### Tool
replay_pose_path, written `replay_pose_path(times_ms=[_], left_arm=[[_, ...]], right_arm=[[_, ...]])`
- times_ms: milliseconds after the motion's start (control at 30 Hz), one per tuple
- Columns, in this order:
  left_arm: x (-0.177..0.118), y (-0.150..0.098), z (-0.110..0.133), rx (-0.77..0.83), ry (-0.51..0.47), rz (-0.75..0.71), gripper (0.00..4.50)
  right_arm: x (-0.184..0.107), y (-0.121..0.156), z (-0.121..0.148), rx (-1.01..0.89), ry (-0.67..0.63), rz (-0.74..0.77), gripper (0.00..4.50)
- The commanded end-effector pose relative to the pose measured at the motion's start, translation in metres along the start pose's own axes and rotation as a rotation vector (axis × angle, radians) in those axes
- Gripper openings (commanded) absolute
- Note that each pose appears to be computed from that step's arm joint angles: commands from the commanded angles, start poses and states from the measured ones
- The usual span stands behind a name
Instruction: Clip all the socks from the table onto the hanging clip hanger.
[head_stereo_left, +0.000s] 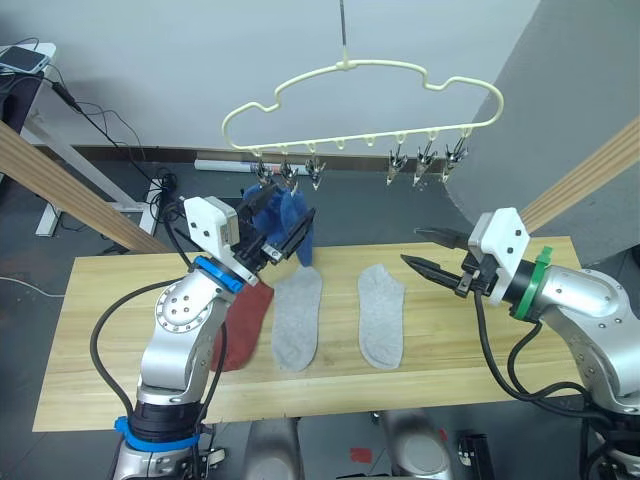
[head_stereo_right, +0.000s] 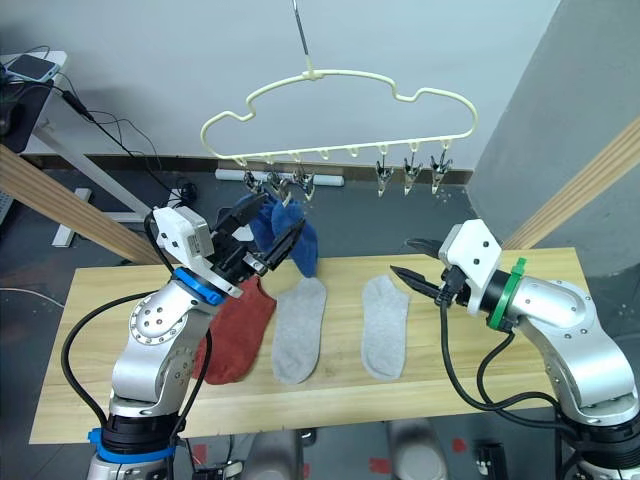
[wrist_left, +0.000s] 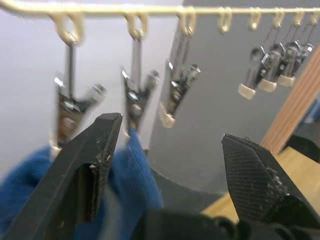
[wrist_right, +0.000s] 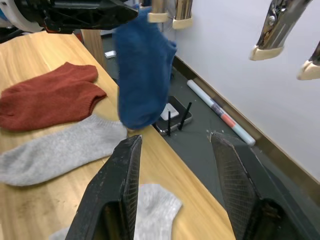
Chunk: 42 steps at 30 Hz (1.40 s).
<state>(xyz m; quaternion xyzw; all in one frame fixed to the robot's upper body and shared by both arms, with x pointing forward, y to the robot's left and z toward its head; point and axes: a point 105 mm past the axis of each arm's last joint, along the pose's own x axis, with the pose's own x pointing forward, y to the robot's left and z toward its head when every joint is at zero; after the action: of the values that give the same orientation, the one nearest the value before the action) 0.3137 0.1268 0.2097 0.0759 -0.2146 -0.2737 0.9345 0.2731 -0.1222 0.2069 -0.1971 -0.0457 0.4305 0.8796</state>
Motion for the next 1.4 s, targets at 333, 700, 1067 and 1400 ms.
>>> replay_pose_path(times_ms=[333,700,1067,1400], left_arm=[[0.015,-0.012,0.016,0.003,-0.088,-0.028,2.1],[0.028,-0.006,0.014,-0.01,-0.104,0.027,2.1],[0.034,-0.007,0.015,-0.023,-0.12,0.049,2.1],[0.043,-0.003,0.022,-0.036,-0.145,0.081,2.1]], right_arm=[[-0.012,0.002,0.013,0.008,-0.006,-0.048,2.27],[-0.018,-0.001,0.017,0.021,0.001,-0.051,2.27],[-0.019,-0.007,0.021,0.033,-0.011,-0.048,2.27],[-0.017,-0.005,0.028,0.039,-0.039,-0.004,2.27]])
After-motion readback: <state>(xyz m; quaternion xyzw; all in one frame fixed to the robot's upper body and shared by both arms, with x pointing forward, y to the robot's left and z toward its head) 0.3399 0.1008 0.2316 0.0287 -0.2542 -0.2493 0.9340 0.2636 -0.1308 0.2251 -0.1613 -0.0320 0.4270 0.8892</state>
